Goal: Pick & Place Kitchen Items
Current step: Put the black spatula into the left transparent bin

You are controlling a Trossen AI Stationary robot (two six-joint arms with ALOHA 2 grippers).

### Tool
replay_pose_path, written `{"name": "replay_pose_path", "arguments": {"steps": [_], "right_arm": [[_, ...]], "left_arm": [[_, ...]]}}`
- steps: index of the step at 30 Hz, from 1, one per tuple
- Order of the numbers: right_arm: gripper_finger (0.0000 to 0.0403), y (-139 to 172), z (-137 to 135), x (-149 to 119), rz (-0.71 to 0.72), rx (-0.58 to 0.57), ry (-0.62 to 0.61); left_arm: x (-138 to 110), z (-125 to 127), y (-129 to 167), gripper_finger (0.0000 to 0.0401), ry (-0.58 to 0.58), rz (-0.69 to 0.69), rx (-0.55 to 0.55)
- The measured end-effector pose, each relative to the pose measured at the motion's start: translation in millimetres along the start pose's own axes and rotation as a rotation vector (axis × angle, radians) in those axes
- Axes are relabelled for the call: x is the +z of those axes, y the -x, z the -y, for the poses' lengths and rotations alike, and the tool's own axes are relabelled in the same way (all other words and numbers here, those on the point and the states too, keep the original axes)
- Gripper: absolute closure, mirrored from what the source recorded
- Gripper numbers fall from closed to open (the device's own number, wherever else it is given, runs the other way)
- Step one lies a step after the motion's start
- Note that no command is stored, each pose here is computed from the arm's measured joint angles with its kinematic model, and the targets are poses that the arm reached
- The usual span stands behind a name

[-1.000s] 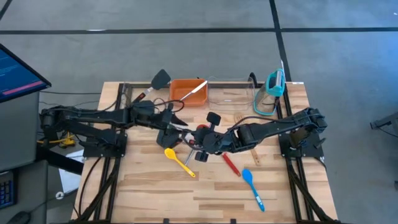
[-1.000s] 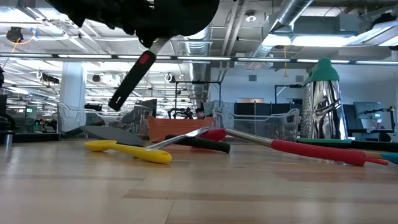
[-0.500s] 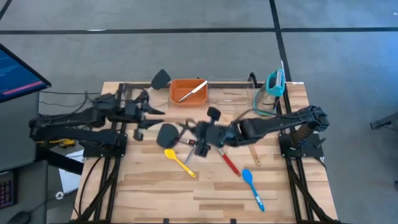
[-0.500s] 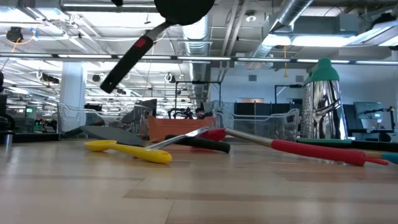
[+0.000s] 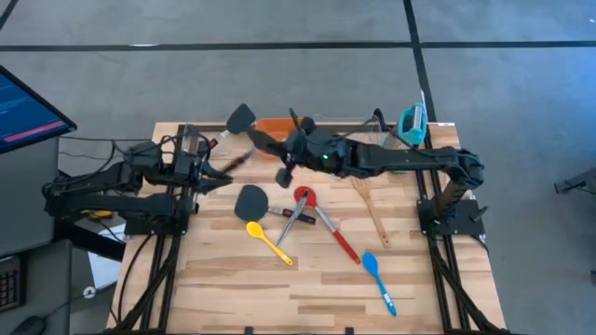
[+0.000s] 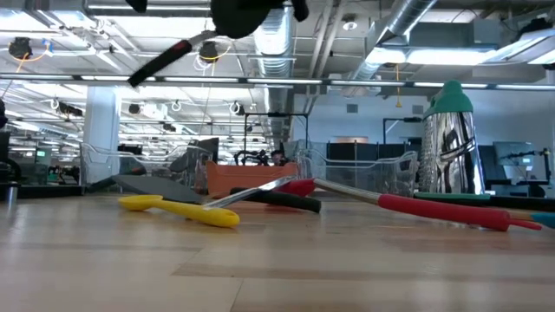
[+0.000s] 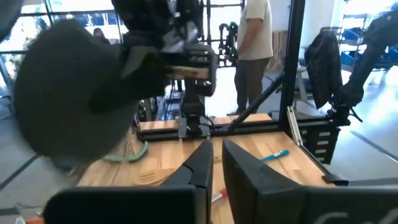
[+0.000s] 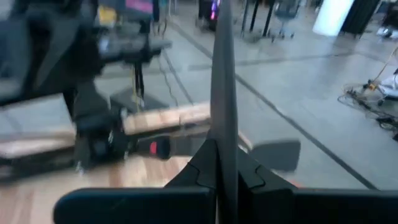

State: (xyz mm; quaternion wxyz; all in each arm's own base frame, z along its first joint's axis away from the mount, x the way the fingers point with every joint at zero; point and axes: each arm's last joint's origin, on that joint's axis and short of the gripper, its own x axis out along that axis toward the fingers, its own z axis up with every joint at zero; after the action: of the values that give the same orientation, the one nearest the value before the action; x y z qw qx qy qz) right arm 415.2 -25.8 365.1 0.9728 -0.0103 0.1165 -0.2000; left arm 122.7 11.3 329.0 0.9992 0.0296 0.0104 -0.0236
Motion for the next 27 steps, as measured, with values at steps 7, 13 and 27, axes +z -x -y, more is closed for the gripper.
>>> {"name": "replay_pose_path", "arguments": {"steps": [7,13,27], "right_arm": [[0.0403,-31.9,30.4,-19.5,-0.046,-0.032,-0.017],[0.0403,-46.9,48.6,-26.8,-0.039,-0.067,0.009],[0.0403,-57.0,105.1,-21.2,0.041,-0.04,-0.026]], "left_arm": [[-4.9,-1.9,1.2,0.0398,-0.001,-0.054,0.079],[-16.5,-13.0,-0.9,0.0398,-0.087,-0.205,0.397],[-72.5,-51.8,-53.3,0.0398,-0.314,-0.368,0.808]]}}
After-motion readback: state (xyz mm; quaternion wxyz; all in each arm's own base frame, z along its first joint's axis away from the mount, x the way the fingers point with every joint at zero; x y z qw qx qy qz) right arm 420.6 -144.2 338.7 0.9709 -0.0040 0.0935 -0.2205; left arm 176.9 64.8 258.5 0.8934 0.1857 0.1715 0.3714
